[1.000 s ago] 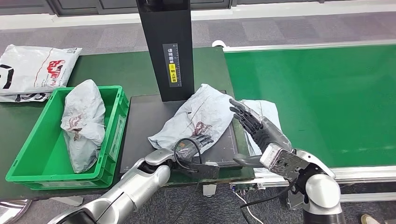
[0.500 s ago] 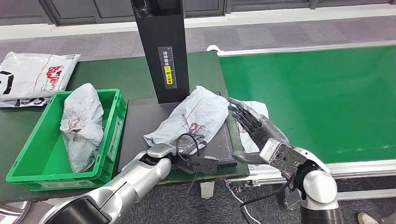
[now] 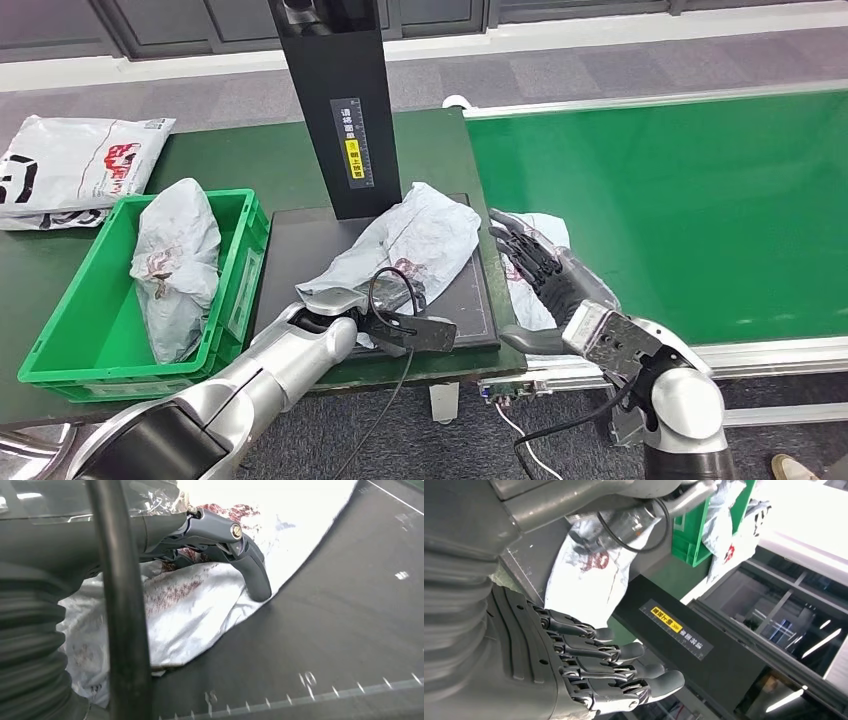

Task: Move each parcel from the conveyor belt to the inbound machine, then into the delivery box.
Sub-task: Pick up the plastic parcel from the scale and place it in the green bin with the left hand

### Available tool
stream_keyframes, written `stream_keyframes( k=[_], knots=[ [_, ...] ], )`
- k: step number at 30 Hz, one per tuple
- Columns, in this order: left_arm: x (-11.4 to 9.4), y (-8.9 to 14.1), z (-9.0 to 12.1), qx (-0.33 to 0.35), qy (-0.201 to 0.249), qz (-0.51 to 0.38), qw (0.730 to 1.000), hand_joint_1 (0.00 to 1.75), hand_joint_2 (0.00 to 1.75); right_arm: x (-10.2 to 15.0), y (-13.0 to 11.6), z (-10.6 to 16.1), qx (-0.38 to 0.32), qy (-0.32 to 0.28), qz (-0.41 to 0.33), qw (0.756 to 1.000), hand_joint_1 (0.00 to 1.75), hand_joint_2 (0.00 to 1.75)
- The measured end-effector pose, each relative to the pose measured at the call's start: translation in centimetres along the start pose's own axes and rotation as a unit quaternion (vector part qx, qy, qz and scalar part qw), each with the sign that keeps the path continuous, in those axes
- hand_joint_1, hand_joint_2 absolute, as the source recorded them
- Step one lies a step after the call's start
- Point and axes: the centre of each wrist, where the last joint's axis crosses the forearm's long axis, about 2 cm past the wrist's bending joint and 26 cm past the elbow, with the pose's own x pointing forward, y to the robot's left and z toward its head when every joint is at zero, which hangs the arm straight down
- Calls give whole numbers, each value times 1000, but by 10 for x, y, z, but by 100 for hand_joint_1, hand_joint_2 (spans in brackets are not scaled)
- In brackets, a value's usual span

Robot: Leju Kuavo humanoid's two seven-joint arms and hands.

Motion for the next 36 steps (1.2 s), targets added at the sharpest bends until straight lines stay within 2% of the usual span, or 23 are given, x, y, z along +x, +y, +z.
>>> stream_keyframes(
  k=[6,36],
  knots=[
    [-9,12,3,8,17,-12,1000,175,175,1,2,2,-1,6,-1,1000,0,175],
    [-16,11,4,3,24,-12,1000,175,175,0,4,5,-1,11,-5,1000,0,175]
  ],
)
